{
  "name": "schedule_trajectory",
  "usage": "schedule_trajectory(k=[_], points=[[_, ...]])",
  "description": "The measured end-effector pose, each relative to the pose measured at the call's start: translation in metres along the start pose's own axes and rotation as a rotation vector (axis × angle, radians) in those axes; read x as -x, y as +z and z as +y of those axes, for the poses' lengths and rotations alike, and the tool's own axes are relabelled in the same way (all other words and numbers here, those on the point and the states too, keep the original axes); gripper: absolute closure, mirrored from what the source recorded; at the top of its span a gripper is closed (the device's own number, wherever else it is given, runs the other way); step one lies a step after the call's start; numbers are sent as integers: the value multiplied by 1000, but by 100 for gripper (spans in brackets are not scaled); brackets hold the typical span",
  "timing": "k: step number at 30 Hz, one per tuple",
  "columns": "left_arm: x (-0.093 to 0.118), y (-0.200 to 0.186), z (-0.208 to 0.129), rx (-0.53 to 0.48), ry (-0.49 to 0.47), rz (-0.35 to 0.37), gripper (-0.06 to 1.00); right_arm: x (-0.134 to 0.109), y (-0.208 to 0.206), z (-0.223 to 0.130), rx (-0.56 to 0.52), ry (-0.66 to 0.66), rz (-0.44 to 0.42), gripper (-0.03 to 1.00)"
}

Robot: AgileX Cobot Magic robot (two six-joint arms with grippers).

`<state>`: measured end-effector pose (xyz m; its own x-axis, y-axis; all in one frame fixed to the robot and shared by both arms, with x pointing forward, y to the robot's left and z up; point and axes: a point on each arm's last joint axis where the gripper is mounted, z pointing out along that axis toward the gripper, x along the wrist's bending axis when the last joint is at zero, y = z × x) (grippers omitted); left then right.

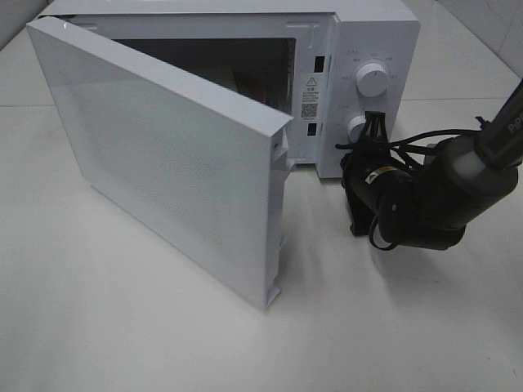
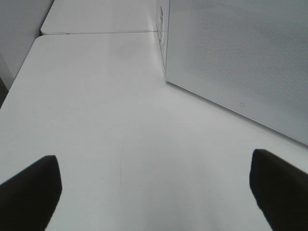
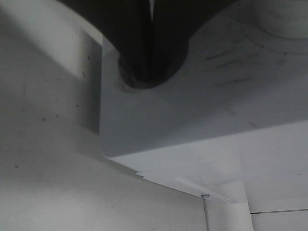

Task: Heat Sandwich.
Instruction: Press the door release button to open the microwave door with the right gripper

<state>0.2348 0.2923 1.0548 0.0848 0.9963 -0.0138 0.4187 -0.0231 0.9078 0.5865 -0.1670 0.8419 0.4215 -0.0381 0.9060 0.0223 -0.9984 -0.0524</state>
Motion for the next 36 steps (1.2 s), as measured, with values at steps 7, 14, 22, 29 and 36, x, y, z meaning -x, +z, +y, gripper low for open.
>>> schedule_trajectory(k=[7,14,22,29,36], points=[[0,0,0,0,0,0,-5,0,0,0,0,0,-3,95],[0,0,0,0,0,0,-5,1,0,0,-2,0,-11,95],[0,0,0,0,0,0,-5,-1,-2,-1,-10,3,-23,95],[0,0,0,0,0,0,-5,-5,-6,2,-29,-8,-42,95],[0,0,0,0,0,0,-5,-5,-19,5,-57,-46,-45,95]])
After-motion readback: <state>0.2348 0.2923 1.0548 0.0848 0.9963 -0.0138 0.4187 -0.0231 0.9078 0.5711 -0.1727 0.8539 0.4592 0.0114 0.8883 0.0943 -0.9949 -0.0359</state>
